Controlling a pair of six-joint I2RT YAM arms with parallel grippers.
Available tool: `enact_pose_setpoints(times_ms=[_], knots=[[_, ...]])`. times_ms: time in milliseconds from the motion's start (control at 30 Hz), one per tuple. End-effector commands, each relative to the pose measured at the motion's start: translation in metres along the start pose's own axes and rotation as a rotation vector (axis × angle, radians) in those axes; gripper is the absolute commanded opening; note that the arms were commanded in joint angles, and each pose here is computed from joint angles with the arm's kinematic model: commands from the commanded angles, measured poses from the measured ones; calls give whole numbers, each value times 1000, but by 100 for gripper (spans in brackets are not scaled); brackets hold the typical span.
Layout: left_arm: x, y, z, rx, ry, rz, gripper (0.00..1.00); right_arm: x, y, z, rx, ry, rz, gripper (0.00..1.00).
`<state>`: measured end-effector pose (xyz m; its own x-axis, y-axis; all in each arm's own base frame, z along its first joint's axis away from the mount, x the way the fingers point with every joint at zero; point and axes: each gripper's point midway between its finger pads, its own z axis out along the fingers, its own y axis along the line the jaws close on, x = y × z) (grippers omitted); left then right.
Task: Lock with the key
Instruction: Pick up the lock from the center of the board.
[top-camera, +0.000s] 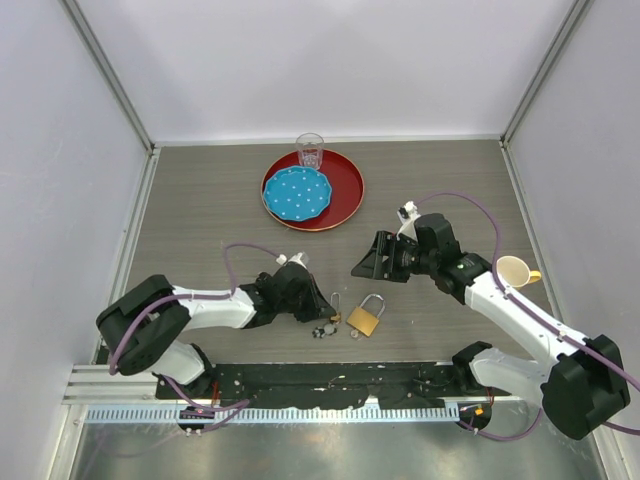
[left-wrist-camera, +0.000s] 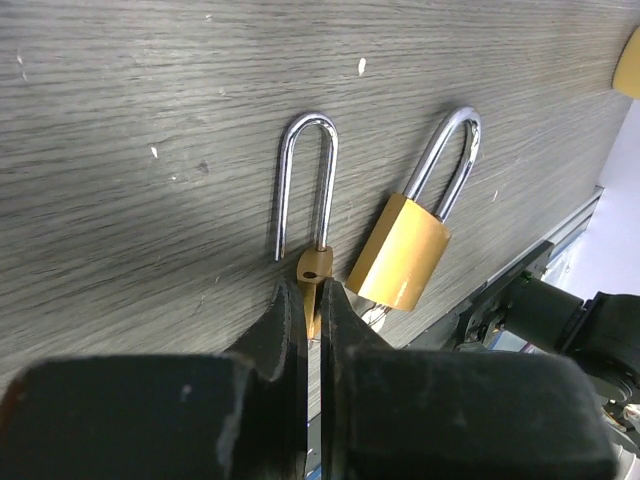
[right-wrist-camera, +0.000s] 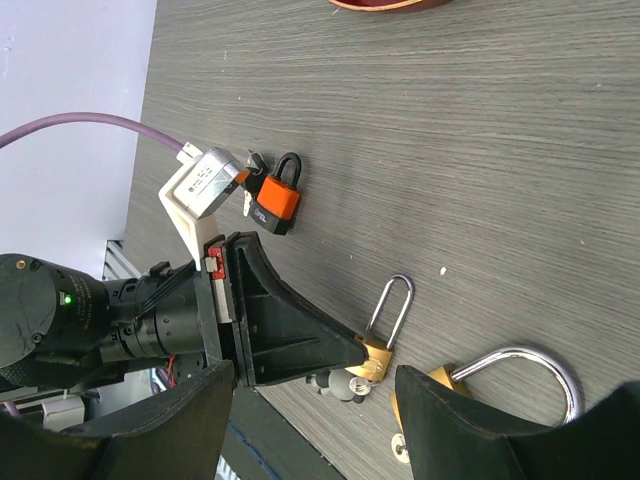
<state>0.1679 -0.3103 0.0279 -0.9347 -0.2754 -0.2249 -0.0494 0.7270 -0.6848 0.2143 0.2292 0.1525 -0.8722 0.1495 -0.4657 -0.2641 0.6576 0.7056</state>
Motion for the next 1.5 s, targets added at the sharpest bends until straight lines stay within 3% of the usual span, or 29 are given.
enact_pose_setpoints(times_ms=[0,433,967,1467], knots=[[7,25,4,-66,2,31,0,-8,10,-5,-37,-44,-29,71],[-34,-23,-43,15,-166,154,0,-5,12,0,-75,-29,-18,72],[-50,-62,-128,192,-308,262,0,-10,60,12,-353,9,19,78],[-51,-82,-138,223,-293,310,0,5,95,48,-328,82,-18,77]])
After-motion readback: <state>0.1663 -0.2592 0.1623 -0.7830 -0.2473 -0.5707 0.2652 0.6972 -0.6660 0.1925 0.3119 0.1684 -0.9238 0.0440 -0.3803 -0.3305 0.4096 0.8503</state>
